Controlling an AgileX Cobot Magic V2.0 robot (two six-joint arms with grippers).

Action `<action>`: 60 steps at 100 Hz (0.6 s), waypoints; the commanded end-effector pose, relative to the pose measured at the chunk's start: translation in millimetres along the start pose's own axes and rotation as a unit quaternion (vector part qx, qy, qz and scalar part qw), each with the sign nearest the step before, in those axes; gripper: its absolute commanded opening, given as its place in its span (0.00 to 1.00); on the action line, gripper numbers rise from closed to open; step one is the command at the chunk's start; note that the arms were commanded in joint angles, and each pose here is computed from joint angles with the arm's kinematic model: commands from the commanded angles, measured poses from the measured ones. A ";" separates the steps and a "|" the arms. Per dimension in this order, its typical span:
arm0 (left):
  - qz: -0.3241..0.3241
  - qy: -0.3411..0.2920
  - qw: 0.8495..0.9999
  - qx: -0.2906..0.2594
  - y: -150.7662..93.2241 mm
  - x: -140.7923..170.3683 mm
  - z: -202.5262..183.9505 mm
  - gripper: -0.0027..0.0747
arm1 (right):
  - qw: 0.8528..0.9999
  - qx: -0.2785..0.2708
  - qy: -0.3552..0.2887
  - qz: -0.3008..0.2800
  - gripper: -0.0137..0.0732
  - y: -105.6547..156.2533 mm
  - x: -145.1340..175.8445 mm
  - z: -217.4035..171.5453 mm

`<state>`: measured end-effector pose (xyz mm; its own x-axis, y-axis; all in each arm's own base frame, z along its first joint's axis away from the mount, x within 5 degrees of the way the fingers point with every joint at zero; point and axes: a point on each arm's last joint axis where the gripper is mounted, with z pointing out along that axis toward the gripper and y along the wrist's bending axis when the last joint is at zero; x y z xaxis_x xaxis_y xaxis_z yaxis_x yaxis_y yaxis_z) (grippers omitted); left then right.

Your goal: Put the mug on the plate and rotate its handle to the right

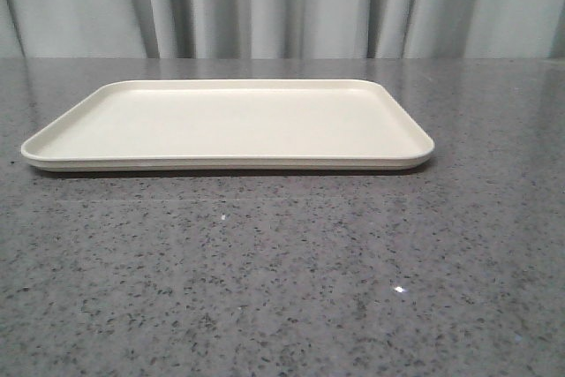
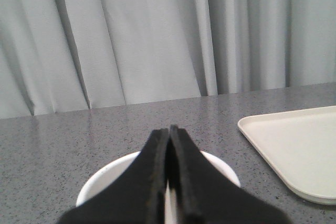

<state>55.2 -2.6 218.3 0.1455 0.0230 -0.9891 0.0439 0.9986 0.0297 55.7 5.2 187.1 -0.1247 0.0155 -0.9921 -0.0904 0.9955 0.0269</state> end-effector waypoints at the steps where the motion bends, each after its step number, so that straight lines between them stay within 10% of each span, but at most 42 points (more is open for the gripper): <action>1: -0.003 -0.056 0.998 -0.005 0.9 -6.9 -3.0 0.01 | 0.999 -0.001 -0.051 -0.006 0.08 0.3 -8.2 -1.7; 60: -0.128 -0.185 0.974 0.004 3.9 -47.0 -10.2 0.01 | 0.977 -0.015 -0.199 0.071 0.08 0.6 -56.6 -16.5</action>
<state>50.3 -1.0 238.2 0.3346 -0.1736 -0.9262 0.0881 0.9843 -0.1527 55.2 5.6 209.5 0.0497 0.1551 -0.9867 -0.1079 0.9829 0.1491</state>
